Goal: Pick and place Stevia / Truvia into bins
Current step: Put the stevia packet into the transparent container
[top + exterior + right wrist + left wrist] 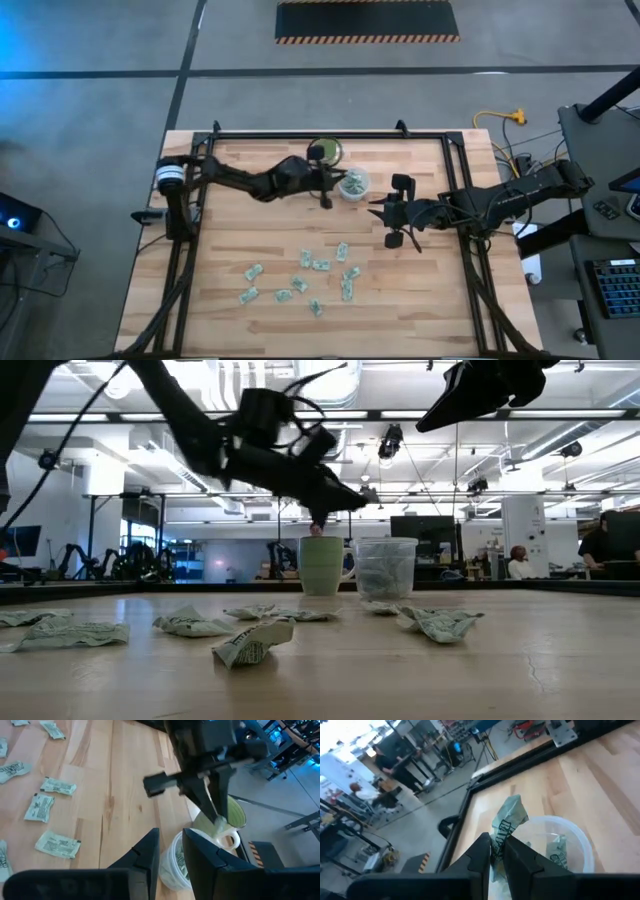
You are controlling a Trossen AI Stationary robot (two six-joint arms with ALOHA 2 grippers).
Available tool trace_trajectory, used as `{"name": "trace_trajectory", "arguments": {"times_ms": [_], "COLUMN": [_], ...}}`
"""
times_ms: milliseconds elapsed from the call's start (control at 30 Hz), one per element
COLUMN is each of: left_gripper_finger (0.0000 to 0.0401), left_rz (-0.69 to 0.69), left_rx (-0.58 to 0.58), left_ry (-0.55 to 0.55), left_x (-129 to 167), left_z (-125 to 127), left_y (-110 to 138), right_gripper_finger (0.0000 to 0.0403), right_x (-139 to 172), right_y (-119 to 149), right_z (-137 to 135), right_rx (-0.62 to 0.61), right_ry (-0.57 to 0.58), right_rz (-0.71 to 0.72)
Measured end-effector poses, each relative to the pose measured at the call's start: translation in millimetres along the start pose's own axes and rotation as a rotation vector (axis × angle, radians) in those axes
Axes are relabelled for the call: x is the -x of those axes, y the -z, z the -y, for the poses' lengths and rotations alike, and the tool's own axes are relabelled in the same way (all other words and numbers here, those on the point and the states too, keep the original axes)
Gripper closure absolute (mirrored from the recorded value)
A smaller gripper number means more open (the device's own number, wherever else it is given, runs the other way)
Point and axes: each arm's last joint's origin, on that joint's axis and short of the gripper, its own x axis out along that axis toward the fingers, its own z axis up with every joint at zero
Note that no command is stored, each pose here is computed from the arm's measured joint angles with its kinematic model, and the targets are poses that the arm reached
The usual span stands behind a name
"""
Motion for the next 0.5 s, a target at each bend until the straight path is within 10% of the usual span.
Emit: {"name": "trace_trajectory", "arguments": {"times_ms": [500], "left_gripper_finger": [0.037], "left_rz": [-0.184], "left_rx": [-0.017], "left_ry": [0.119], "left_x": [-44], "left_z": [5], "left_y": [0], "right_gripper_finger": [0.033], "right_x": [0], "right_y": [2], "right_z": [0], "right_rx": [-0.003], "right_ry": [-0.002], "right_rz": [-0.015]}}
